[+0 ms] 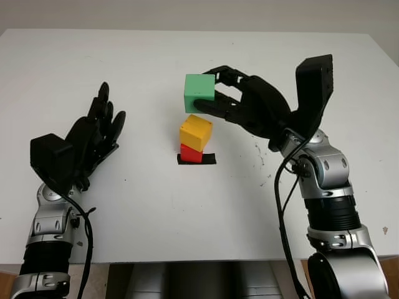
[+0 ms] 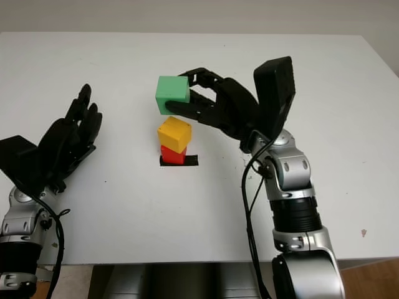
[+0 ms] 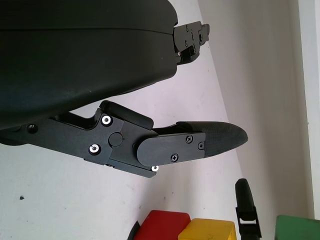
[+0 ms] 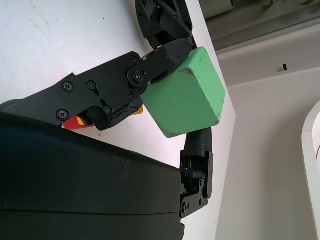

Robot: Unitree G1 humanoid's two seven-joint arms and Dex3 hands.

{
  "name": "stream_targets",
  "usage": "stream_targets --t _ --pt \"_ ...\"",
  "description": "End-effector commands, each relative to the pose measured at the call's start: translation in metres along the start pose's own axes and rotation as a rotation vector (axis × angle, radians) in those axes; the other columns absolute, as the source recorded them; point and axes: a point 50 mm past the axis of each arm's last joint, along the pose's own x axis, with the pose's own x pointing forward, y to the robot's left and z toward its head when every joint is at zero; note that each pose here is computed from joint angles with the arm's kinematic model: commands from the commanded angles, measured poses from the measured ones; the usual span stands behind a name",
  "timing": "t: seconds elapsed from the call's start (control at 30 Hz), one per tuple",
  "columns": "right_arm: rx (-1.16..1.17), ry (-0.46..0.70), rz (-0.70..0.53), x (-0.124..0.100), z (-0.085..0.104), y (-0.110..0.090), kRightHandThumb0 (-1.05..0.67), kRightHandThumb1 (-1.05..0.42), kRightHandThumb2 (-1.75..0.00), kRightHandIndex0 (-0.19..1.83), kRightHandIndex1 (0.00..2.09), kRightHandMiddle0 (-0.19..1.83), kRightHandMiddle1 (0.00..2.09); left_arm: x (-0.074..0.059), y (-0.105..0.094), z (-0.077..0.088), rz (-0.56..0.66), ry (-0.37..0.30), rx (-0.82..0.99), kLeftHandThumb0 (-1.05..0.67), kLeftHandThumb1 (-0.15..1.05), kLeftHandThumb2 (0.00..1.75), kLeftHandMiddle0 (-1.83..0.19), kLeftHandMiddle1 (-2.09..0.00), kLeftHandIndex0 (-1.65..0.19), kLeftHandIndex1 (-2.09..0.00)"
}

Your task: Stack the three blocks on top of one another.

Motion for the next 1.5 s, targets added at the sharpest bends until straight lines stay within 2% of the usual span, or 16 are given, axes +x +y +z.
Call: stream_targets --t 0.0,0.53,1.17,1.47 --pt "-0.017 -0.003 -0.017 -0.002 -0.001 -0.003 -0.43 -1.0 -0.05 0.2 0.04 0.18 1.76 -0.003 0.001 -0.002 0.001 0.002 0.009 -0.75 1.05 0.49 0.19 0.0 0.19 0.0" --pt "-0.095 0.036 -0.023 0.002 -0.012 -0.006 -0.47 -0.98 -0.05 0.18 0.04 0.19 1.75 -0.004 0.001 -0.002 -0.005 0.005 0.018 -0.76 1.05 0.5 0.19 0.0 0.19 0.0" --pt "-0.021 0.045 0.046 0.0 -0.021 0.001 -0.48 -0.96 -0.05 0.27 0.09 0.25 1.75 -0.004 0.002 -0.002 -0.001 0.01 0.013 -0.75 1.05 0.5 0.19 0.0 0.19 0.0" --pt "-0.032 0.066 0.054 -0.001 -0.025 0.002 -0.49 -0.97 -0.06 0.2 0.06 0.25 1.76 -0.005 0.0 -0.003 -0.003 0.015 -0.003 -0.74 1.05 0.5 0.19 0.0 0.19 0.0"
